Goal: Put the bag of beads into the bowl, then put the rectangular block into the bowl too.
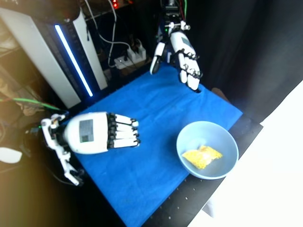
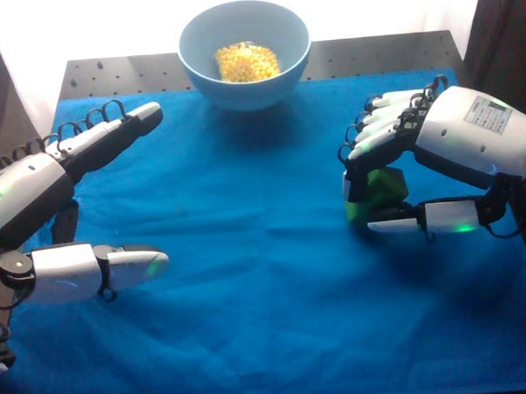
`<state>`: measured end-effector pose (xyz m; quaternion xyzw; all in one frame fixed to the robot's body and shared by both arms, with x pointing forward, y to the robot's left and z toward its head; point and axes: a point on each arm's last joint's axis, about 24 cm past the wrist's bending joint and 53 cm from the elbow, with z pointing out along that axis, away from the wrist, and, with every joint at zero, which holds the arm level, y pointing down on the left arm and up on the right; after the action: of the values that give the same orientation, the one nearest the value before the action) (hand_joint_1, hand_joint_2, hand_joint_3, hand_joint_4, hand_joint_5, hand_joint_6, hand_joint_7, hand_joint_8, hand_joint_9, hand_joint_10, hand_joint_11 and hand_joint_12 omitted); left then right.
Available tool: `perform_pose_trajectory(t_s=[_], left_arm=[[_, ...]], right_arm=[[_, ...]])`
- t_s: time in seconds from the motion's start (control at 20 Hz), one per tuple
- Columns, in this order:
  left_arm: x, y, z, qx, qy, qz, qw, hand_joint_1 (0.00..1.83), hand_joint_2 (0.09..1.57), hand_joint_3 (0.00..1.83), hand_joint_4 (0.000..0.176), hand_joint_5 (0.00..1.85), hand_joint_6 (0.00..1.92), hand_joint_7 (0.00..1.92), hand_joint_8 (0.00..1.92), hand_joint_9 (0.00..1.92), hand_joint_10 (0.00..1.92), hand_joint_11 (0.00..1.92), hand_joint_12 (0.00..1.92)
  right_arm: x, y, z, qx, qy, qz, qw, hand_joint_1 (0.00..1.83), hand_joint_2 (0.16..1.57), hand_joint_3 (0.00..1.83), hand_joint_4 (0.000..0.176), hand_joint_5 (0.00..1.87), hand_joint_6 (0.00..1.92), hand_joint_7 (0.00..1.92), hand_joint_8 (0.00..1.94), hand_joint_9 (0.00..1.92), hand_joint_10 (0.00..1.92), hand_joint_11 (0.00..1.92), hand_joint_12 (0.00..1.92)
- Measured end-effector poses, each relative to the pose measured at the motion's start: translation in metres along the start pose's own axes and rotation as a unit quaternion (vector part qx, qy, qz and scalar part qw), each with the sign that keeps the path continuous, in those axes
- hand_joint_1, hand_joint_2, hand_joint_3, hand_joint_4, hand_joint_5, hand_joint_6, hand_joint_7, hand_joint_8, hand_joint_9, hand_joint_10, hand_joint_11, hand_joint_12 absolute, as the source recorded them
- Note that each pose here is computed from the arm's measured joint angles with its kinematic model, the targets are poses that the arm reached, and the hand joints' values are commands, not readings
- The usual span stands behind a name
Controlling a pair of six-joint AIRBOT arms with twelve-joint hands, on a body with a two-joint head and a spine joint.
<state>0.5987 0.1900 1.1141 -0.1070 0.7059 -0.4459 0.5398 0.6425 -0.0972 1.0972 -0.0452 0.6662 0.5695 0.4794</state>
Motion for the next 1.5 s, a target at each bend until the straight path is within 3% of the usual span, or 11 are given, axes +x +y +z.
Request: perform_pose_trajectory(t_s=[0.1,0.6,0.65,0.85,0.95,1.0,1.1,1.25,1.35,1.4,1.5], left_arm=[[0.0,0.001,-0.001,-0.001,0.0,0.0,1.0,0.81,0.99,0.0,0.13,0.05,0.01,0.12,0.0,0.16,0.01,0.0,0.47],[0.009,0.005,-0.003,-0.005,0.004,-0.013,0.9999,0.81,0.99,0.0,0.131,0.05,0.0,0.12,0.0,0.16,0.01,0.0,0.46],[0.009,0.005,-0.003,-0.004,0.005,-0.012,0.9999,0.79,1.0,0.0,0.143,0.07,0.01,0.13,0.01,0.16,0.0,0.0,0.46],[0.012,0.007,-0.003,-0.008,0.003,-0.02,0.9998,0.75,1.0,0.0,0.15,0.1,0.01,0.15,0.0,0.17,0.0,0.0,0.56],[0.018,0.004,-0.002,-0.002,0.01,-0.02,0.9997,0.75,1.0,0.0,0.155,0.1,0.0,0.14,0.0,0.17,0.0,0.0,0.53],[0.018,0.004,-0.002,-0.001,0.011,-0.02,0.9997,0.76,1.0,0.0,0.161,0.1,0.0,0.14,0.0,0.16,0.0,0.0,0.53],[0.014,0.007,0.0,-0.002,0.002,-0.026,0.9997,0.74,1.0,0.0,0.152,0.1,0.0,0.15,0.0,0.17,0.0,0.0,0.56],[0.011,0.004,0.007,0.01,-0.007,-0.029,0.9995,0.75,1.01,0.0,0.155,0.1,0.0,0.13,0.0,0.15,0.0,0.0,0.43],[0.011,0.0,0.01,0.02,-0.005,-0.028,0.9994,0.77,1.0,0.0,0.157,0.1,0.0,0.12,0.0,0.13,0.0,0.0,0.37],[0.013,-0.001,0.013,0.024,-0.004,-0.028,0.9993,0.77,1.0,0.0,0.148,0.1,0.0,0.12,0.0,0.13,0.0,0.0,0.37],[0.014,-0.003,0.014,0.025,-0.003,-0.029,0.9993,0.76,1.0,0.0,0.137,0.1,0.0,0.13,0.0,0.13,0.0,0.0,0.42]], right_arm=[[0.0,0.0,0.0,0.0,0.0,0.0,1.0,1.19,1.03,0.0,0.0,1.19,0.59,0.86,1.63,0.79,1.87,0.76,1.91],[-0.07,0.048,0.033,-0.067,-0.062,-0.044,0.9948,1.19,1.03,0.0,0.0,1.2,0.59,0.87,1.64,0.79,1.9,0.78,1.92],[-0.092,0.056,0.037,-0.081,-0.084,-0.057,0.9915,1.25,1.09,0.01,0.0,1.17,0.42,0.92,1.39,0.85,1.55,0.78,1.8],[-0.152,0.058,0.066,-0.076,-0.144,-0.088,0.9828,1.19,1.04,0.0,0.0,1.16,0.67,1.22,0.9,1.21,1.58,1.13,1.86],[-0.16,0.052,0.091,-0.065,-0.153,-0.091,0.9818,1.28,1.01,0.0,0.0,1.16,0.57,1.31,0.57,1.2,1.03,1.02,1.42],[-0.155,0.048,0.104,-0.055,-0.146,-0.093,0.9832,1.29,1.02,0.0,0.0,1.23,0.35,1.24,0.77,1.17,1.3,1.03,1.65],[-0.144,0.039,0.132,-0.036,-0.132,-0.1,0.9856,1.29,1.01,0.0,0.0,1.18,0.51,1.32,0.55,1.19,1.27,1.11,1.58],[-0.144,0.041,0.159,-0.028,-0.13,-0.109,0.9851,1.3,1.02,0.0,0.0,1.24,0.28,1.25,0.8,1.28,1.29,1.22,1.61],[-0.143,0.038,0.169,-0.018,-0.129,-0.11,0.9853,1.3,1.03,0.0,0.0,1.27,0.2,1.21,0.87,1.25,1.26,1.16,1.6],[-0.14,0.033,0.171,-0.009,-0.125,-0.113,0.9857,1.09,0.97,0.0,0.0,0.91,0.04,1.11,0.37,1.04,0.63,0.57,1.29],[-0.136,0.024,0.172,0.007,-0.114,-0.118,0.9863,0.91,0.85,0.0,0.153,0.31,0.0,0.47,0.02,0.51,0.06,0.26,0.8]])
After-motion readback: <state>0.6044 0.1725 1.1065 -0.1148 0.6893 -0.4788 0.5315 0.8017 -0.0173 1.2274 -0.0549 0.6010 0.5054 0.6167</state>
